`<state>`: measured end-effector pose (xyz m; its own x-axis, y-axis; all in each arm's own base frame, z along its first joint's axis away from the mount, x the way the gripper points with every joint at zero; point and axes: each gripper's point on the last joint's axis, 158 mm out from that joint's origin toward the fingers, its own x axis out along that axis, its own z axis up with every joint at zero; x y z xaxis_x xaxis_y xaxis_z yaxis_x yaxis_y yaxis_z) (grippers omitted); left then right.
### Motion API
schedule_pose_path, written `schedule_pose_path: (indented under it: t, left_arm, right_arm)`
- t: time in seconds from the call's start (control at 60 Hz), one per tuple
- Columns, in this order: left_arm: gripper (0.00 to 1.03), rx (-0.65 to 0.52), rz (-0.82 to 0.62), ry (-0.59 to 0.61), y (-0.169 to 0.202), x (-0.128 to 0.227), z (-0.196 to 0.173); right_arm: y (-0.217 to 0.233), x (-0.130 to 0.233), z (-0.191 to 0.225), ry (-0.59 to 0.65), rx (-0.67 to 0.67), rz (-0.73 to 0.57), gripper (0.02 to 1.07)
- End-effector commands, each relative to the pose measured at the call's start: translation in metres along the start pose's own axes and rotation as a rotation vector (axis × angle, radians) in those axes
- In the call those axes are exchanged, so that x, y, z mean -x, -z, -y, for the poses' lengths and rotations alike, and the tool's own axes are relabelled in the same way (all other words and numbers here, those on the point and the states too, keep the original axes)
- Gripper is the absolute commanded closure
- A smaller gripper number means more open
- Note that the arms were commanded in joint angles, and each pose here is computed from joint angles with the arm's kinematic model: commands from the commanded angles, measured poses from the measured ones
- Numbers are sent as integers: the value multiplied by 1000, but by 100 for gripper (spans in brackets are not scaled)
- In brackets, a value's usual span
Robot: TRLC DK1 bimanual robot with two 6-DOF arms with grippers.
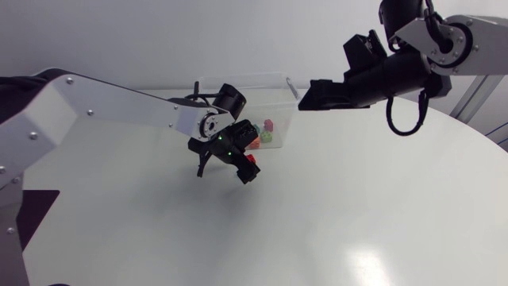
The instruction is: Place the duplo bricks in the container
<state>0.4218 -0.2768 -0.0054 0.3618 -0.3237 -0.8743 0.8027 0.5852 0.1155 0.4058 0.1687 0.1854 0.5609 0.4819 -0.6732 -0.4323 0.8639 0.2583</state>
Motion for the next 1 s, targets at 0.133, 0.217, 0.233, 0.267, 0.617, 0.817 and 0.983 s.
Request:
schedule_pose_path:
  t: [0.133, 0.217, 0.233, 0.267, 0.617, 0.817, 0.983]
  left_arm:
    - [7, 95, -55, -21, -4, -21, -10]
    - [10, 100, -60, -18, -5, -23, -8]
    - [11, 107, -60, -18, -5, -23, -9]
    - [13, 109, -62, -15, -7, -23, -7]
    - [22, 152, -178, 32, 8, -22, 8]
    - [28, 175, -226, 74, 14, -23, 14]
    - [45, 181, -237, 80, 13, -29, 12]
  right_arm:
    - [18, 3, 10, 11, 0, 1, 7]
    - [27, 1, 11, 10, -6, -7, 7]
    - [28, 0, 10, 9, -7, -7, 7]
    - [31, -1, 11, 9, -8, -12, 7]
    - [34, 4, 8, 8, -6, -1, 7]
    - [41, 4, 9, 9, -7, -9, 7]
    - [41, 5, 10, 10, -7, -4, 7]
